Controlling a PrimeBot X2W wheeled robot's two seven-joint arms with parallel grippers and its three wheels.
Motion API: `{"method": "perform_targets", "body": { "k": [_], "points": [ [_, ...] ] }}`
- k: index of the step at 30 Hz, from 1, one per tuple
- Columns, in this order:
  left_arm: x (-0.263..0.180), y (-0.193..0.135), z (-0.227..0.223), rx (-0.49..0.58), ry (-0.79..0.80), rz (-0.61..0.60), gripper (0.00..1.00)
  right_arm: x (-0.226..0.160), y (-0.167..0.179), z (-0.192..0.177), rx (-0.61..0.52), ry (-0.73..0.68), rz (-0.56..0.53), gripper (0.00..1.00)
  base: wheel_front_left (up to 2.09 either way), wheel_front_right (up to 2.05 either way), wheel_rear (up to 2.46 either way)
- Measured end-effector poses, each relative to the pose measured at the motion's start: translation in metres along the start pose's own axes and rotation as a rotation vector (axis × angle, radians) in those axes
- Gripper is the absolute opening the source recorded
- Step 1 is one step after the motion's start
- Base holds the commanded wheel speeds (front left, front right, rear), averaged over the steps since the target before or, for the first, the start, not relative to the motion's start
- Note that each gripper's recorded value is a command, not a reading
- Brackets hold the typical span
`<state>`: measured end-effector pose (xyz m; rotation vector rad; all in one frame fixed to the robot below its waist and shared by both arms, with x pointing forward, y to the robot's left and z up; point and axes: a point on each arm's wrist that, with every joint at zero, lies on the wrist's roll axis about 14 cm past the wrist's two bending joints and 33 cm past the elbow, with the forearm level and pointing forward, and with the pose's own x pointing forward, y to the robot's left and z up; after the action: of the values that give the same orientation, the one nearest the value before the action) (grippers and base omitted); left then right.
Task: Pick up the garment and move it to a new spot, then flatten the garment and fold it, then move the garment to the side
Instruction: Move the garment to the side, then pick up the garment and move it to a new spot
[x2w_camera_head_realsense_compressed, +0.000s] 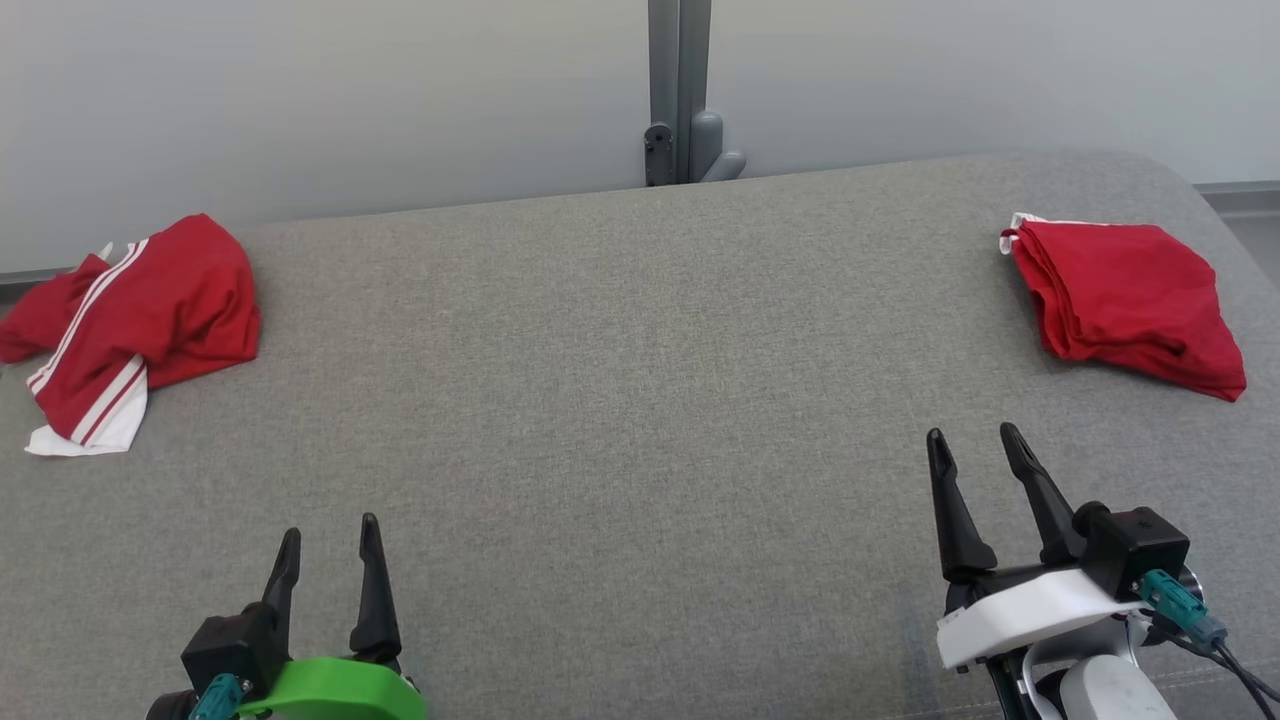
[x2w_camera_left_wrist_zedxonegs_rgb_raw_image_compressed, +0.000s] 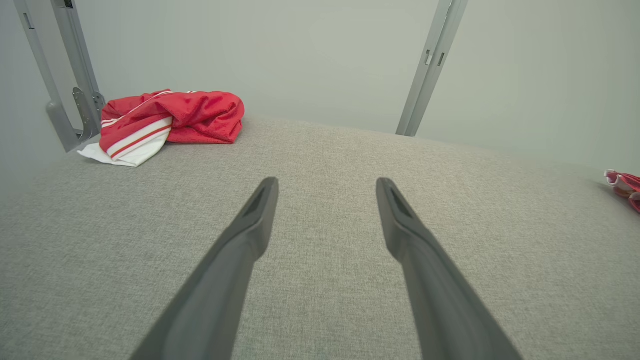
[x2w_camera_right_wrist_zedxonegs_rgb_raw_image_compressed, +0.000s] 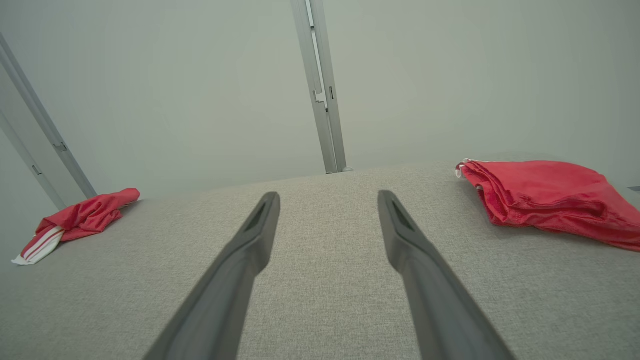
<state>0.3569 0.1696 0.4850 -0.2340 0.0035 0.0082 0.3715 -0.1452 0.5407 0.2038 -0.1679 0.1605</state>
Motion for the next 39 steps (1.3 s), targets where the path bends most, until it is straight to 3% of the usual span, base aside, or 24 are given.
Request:
{"method": "perform_targets", "body": {
  "k": [24, 31, 39],
  "points": [
    [-0.009, 0.008, 0.007, 0.020, -0.024, 0.016, 1.00, -0.003, 0.010, -0.010, -0.011, 0.033, 0.031, 1.00, 0.00, 0.00, 0.00],
    [-0.023, 0.033, 0.019, 0.030, -0.062, 0.095, 1.00, 0.008, 0.033, -0.015, -0.001, 0.042, 0.102, 1.00, 0.00, 0.00, 0.00],
    [-0.060, 0.083, 0.037, 0.054, -0.121, 0.262, 1.00, 0.025, 0.085, -0.029, 0.033, 0.075, 0.257, 1.00, 0.00, 0.00, 0.00]
  ]
}}
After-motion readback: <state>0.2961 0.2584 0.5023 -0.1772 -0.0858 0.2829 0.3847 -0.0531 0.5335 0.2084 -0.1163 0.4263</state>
